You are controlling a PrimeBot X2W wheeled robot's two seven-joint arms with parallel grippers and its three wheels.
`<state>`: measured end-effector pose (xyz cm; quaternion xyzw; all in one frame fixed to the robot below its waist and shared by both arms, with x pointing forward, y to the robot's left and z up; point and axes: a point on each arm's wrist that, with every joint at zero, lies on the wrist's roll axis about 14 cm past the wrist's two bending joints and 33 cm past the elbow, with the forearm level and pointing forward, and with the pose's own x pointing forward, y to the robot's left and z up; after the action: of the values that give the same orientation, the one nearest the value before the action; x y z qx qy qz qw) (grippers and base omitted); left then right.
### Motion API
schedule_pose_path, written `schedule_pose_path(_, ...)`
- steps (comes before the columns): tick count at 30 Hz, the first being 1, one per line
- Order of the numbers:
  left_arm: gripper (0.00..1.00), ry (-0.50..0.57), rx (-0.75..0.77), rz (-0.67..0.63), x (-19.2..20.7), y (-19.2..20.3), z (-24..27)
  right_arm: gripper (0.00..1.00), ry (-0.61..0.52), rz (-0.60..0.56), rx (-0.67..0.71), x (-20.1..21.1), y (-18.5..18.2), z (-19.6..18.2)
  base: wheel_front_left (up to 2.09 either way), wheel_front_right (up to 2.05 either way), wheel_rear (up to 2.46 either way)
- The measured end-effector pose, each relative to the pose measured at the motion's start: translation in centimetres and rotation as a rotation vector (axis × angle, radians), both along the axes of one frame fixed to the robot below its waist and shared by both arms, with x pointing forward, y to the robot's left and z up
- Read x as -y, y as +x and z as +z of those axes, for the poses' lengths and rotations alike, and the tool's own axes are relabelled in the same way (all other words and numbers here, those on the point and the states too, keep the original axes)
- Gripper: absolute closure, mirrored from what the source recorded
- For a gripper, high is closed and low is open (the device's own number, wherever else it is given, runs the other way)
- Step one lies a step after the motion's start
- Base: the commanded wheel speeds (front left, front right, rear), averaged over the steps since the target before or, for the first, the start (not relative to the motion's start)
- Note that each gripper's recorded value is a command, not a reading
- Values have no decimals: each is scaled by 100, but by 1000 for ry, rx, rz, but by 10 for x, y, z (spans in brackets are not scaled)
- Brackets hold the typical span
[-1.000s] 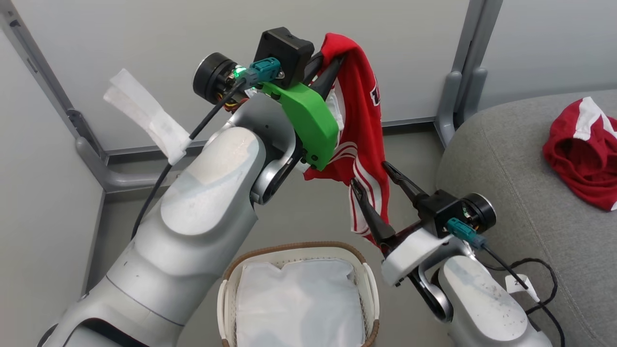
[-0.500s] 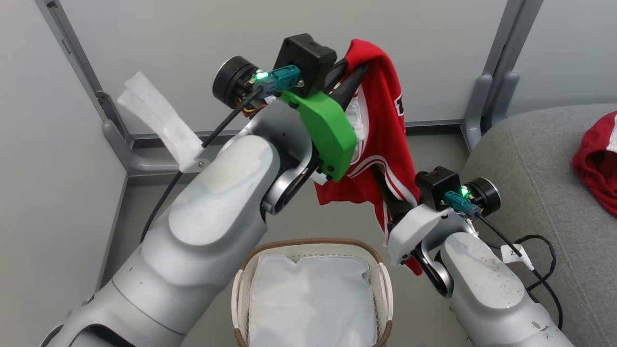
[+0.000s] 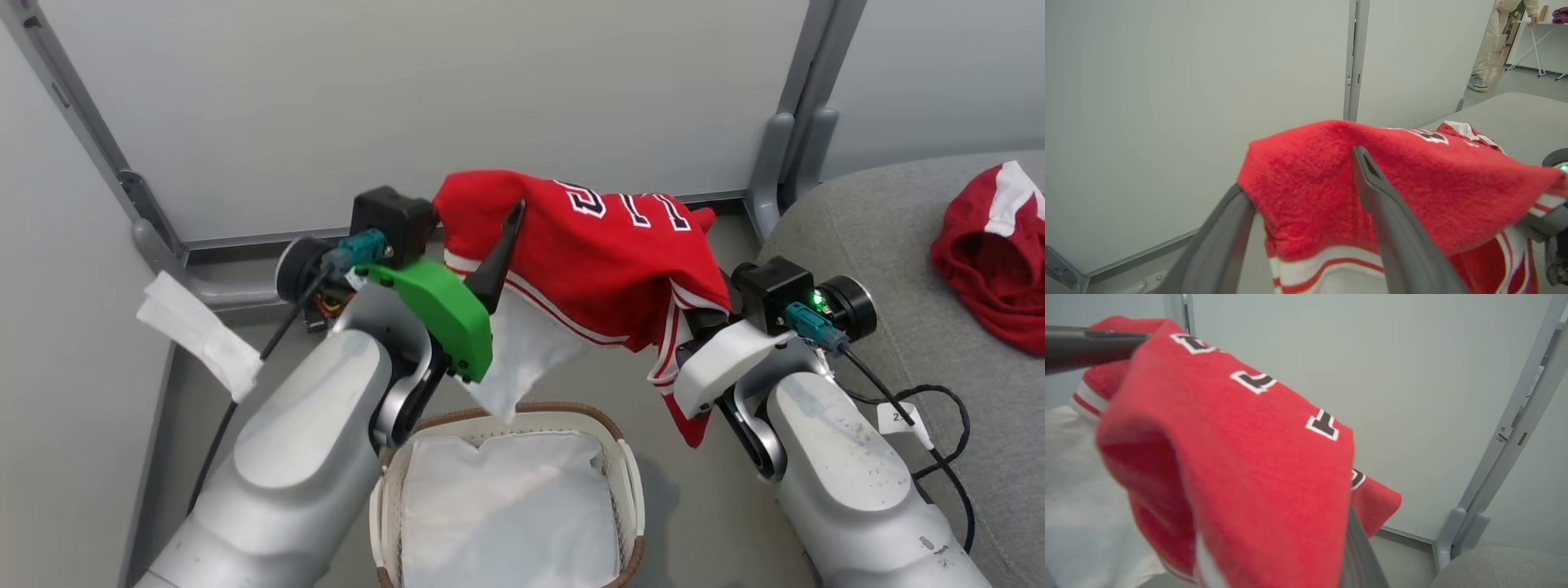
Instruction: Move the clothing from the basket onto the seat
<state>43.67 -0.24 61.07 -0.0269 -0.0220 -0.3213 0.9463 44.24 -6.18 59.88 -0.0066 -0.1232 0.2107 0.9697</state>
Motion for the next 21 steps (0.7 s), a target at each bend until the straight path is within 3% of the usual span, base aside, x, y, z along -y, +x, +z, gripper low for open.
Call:
schedule_pose_path(10, 0, 3, -103, -127, 42, -31, -65, 100, -28, -206, -2, 73, 2, -5, 0, 0, 0)
schedule_pose_path(21, 0, 14, -129, -334, 110, -61, -88, 100, -63, -476, 34, 174, -25, 3, 0, 0, 0)
